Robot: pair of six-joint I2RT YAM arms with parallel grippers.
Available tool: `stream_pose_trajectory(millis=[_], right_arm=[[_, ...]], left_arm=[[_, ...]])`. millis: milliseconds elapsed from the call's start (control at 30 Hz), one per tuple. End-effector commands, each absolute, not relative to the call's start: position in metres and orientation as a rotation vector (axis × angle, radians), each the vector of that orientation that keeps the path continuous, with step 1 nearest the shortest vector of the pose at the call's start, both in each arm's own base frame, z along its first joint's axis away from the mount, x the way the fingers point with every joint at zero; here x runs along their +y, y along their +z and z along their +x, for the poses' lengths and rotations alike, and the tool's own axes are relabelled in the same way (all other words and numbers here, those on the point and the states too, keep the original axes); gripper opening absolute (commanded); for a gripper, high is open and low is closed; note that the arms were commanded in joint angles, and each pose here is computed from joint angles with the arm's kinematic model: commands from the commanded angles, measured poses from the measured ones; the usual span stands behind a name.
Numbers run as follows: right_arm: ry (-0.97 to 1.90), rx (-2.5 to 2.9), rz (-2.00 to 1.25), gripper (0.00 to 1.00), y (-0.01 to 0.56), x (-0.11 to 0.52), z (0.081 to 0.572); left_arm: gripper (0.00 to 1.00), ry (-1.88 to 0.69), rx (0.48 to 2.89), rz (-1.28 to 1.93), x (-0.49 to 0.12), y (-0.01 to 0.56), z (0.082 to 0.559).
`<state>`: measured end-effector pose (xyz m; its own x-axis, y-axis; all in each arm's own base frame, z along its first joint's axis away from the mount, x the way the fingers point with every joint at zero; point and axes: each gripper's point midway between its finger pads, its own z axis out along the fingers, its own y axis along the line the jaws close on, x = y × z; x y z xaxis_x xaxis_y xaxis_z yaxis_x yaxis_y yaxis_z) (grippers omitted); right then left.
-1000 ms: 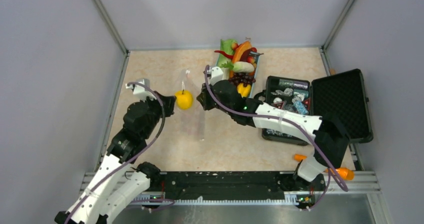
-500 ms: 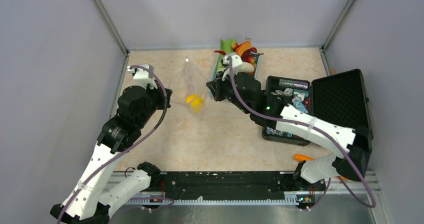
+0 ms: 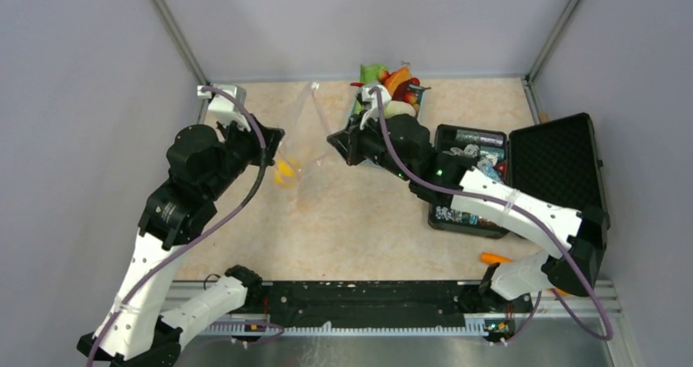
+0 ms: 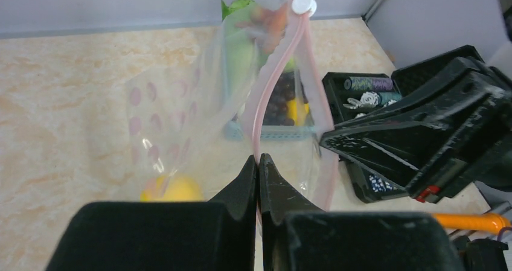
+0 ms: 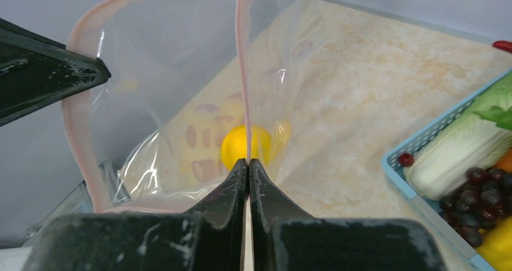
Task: Place the food in the zip-top bag and seal the zipper
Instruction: Adjust the zipper food storage bag at the center of the board, then pick up the fake fruit from the bin.
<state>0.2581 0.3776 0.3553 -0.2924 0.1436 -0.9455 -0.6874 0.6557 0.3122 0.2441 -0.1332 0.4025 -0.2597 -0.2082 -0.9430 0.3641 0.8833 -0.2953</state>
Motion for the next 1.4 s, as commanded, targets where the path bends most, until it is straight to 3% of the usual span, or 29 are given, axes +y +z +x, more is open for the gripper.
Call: stream_pose_trajectory(millis=[0,267,433,500,633,900,1033,1200,1367], right_arm=[[0.929,1.771,-0.487,0.0,0.328,0.397,0.268],[0.792,2.054,-0.326,0.0,0.192,0.384,0.281],[0.842,2.064,-0.277,0.0,0.171,0.377,0.27],[0.869,2.056,-0.277,0.0,0.172,0.378,0.266],[0.896,2.039,-0.296,0.0,0.176,0.382,0.261],[0.894,2.015,-0.293,0.0,0.184,0.389,0.256],[0.91,2.003,-0.297,0.0,0.19,0.395,0.255],[0.919,1.982,-0.287,0.0,0.199,0.399,0.255],[0.92,1.983,-0.286,0.0,0.199,0.399,0.252]], left_arm=[[0.0,-0.555,1.741,0.187,-0.138,0.409,0.241],[0.0,-0.386,2.065,0.169,-0.133,0.265,0.263],[0.01,-0.437,2.142,0.188,-0.143,0.224,0.258],[0.14,-0.441,2.16,0.196,-0.145,0.216,0.259],[0.31,-0.524,2.21,0.228,-0.161,0.206,0.256],[0.53,-0.617,2.223,0.198,-0.175,0.212,0.254],[0.54,-0.603,2.23,0.199,-0.18,0.212,0.249],[0.53,-0.351,2.252,0.232,-0.182,0.202,0.246],[0.37,-0.202,2.236,0.15,-0.166,0.196,0.251]])
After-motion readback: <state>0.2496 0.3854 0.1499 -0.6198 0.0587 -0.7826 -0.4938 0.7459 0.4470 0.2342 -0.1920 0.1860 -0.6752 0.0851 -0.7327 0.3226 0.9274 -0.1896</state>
